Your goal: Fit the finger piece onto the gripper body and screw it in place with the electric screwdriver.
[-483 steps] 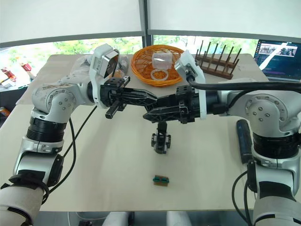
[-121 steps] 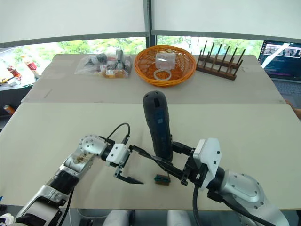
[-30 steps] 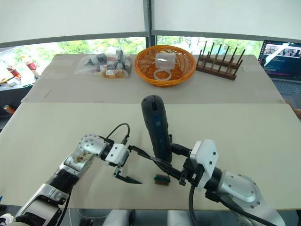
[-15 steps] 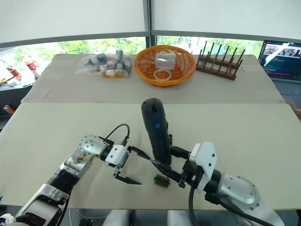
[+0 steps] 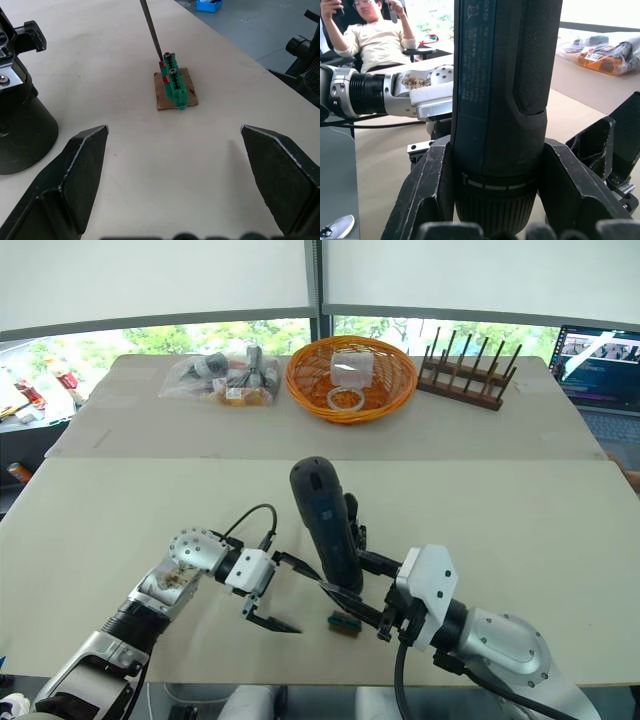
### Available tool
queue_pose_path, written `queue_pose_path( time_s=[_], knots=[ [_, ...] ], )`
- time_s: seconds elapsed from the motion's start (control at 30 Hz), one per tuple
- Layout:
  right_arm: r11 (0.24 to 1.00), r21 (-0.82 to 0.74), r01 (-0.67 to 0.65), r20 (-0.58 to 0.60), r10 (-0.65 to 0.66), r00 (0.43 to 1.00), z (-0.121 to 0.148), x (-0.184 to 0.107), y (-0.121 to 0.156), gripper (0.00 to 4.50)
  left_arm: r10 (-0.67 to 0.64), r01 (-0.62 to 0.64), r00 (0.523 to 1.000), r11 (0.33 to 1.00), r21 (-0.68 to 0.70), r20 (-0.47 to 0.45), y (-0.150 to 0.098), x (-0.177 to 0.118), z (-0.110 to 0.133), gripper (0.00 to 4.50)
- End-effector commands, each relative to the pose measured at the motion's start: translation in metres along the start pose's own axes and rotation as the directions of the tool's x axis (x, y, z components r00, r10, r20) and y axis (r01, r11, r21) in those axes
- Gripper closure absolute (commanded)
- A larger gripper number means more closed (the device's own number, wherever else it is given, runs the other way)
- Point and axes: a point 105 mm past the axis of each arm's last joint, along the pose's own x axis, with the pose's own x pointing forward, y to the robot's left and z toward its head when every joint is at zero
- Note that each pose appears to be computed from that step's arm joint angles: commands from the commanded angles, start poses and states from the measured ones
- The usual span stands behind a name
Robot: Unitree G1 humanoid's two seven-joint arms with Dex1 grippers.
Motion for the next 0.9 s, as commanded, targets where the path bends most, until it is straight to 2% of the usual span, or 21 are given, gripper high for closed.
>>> queue_pose_path(
  time_s=[0.03,0.23,0.47,0.63,0.9],
  knots=[
    [0.996,-0.084,-0.012,0.062,0.017,0.998,0.017,0.0,0.004,2.57,-0.005,0.005,1.0,1.0,0.022,0.016,-0.001,0.001,0.005,0.0],
    [0.994,-0.11,-0.01,0.07,0.018,0.997,0.023,-0.002,0.0,2.57,-0.007,0.007,1.0,1.0,0.023,0.019,0.0,0.002,0.007,0.0],
    [1.0,0.005,-0.009,0.14,0.008,0.99,0.042,-0.004,0.005,2.57,-0.013,0.012,1.0,1.0,0.022,0.025,0.0,0.003,0.01,0.0],
    [0.999,0.036,0.004,0.124,-0.008,0.992,0.036,-0.004,0.009,2.57,-0.015,0.014,0.999,1.0,0.024,0.032,0.001,0.004,0.013,0.0],
    [1.0,-0.014,0.023,0.13,-0.021,0.991,0.03,-0.006,0.013,2.57,-0.022,0.021,0.999,1.0,0.023,0.031,0.003,0.001,0.018,0.0]
  ],
)
